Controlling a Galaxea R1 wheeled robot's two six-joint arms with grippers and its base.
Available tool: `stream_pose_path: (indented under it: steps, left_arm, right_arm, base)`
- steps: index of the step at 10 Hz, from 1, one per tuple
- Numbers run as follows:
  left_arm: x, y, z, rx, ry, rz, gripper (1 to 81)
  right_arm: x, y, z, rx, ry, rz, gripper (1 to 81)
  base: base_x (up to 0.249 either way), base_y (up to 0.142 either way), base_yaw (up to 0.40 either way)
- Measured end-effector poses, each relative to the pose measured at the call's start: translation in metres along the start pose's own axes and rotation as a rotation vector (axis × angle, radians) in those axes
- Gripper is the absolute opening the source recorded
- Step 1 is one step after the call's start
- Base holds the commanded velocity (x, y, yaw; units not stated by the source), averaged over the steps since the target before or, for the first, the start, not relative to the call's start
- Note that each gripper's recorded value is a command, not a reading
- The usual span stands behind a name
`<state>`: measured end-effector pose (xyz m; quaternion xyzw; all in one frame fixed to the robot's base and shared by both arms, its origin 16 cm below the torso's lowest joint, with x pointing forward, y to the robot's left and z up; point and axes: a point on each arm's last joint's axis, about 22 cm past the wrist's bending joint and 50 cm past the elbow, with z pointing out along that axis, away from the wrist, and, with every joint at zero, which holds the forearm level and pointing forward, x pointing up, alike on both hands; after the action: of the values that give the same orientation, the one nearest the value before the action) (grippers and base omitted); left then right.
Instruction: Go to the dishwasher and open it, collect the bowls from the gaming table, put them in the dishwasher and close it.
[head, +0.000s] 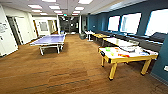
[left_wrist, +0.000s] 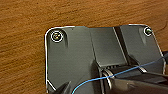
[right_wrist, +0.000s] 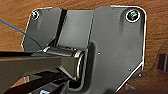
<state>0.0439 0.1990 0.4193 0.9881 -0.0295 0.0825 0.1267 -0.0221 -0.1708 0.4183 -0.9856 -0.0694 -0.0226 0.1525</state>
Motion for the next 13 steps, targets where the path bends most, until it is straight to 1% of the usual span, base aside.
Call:
stream_pose_path:
  steps: [7,10,12,13]
  left_arm:
    - [-0.0005,-0.0005,-0.0002,0.001,-0.001,0.000,81.1]
    - [0.0001,0.0031,0.0006,-0.004,0.000,0.000,81.1]
    - [-0.0001,-0.0014,-0.0003,0.002,0.000,0.000,81.1]
    - [-0.0005,-0.0005,-0.0002,0.001,-0.001,0.000,81.1]
  right_arm:
    - [0.0004,0.0001,0.0000,0.000,0.001,0.000,81.1]
    - [-0.0009,0.0056,-0.0012,-0.007,-0.001,-0.001,81.1]
    - [0.0001,-0.0005,0.0002,0.000,0.000,0.000,81.1]
    - [0.0001,-0.0017,0.0004,0.002,0.000,0.000,81.1]
  base:
    - [0.157,0.000,0.000]
    - [0.159,0.070,0.000]
    - [0.159,0.073,0.000]
    - [0.159,0.073,0.000]
